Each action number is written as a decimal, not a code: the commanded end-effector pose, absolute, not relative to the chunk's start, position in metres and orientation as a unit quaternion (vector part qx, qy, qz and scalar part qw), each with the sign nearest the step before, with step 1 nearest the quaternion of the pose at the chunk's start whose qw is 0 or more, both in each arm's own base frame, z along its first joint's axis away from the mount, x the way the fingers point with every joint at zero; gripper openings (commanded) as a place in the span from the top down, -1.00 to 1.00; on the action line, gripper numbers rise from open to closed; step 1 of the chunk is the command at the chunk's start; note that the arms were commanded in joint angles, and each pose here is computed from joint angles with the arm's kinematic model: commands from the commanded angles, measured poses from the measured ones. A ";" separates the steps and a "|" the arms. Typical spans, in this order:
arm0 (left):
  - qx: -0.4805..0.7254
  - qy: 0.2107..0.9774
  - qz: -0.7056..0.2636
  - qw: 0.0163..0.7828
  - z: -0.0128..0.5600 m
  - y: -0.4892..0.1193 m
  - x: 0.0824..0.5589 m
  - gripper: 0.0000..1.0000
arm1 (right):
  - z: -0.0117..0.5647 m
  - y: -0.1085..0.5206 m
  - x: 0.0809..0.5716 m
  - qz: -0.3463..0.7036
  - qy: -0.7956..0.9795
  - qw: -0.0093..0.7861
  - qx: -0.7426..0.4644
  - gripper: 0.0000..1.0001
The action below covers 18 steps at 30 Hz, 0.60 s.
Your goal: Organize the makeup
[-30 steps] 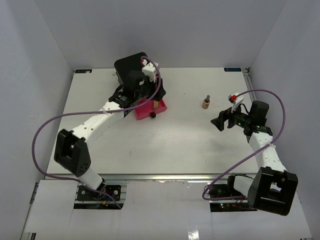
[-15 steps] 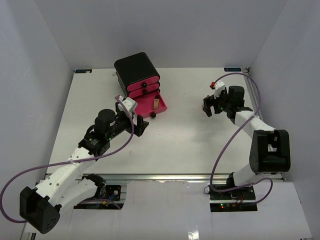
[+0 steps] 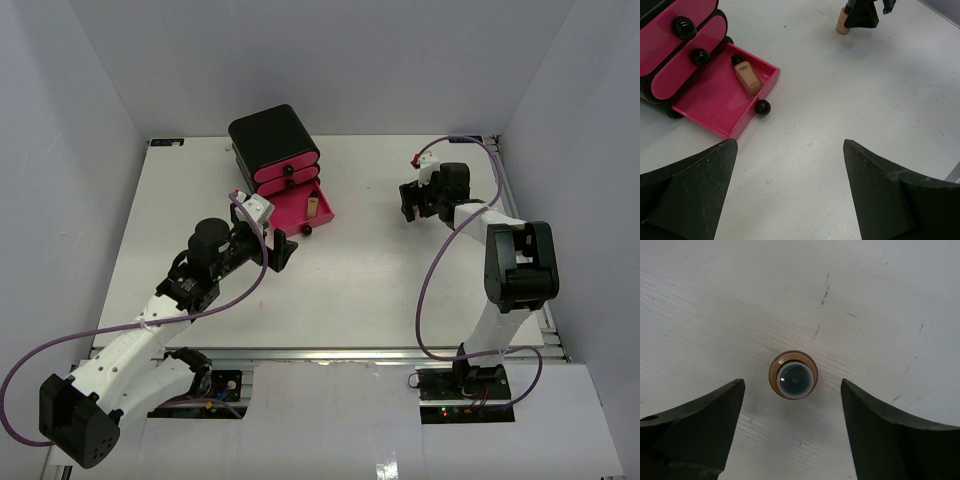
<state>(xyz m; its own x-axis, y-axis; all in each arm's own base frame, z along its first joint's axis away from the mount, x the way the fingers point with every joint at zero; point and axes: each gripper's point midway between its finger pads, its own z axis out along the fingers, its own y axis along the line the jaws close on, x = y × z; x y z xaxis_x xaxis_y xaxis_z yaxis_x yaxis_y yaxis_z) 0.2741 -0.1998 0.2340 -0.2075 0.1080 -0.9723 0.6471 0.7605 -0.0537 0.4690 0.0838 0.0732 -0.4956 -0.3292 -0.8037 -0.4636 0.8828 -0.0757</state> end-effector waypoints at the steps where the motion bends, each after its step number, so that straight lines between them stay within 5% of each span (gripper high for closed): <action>1: 0.261 0.724 -0.241 0.591 0.248 -0.201 0.272 -0.96 | 0.086 0.088 0.488 0.076 0.852 0.468 -0.221 -0.56; 6: 0.268 0.719 -0.251 0.590 0.249 -0.204 0.269 -0.96 | 0.077 0.093 0.488 0.090 0.857 0.455 -0.224 -0.18; 18: 0.300 0.695 -0.271 0.594 0.254 -0.213 0.261 -0.96 | 0.070 0.100 0.488 0.109 0.858 0.446 -0.231 0.36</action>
<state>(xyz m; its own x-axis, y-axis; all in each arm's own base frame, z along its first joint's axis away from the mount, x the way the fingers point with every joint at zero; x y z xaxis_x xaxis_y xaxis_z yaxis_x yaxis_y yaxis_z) 0.2677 -0.2079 0.2365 -0.1943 0.1089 -0.9749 0.6930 0.7186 -0.0578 0.4790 0.0906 0.0597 -0.5242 -0.3071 -0.7943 -0.4707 0.8818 -0.0303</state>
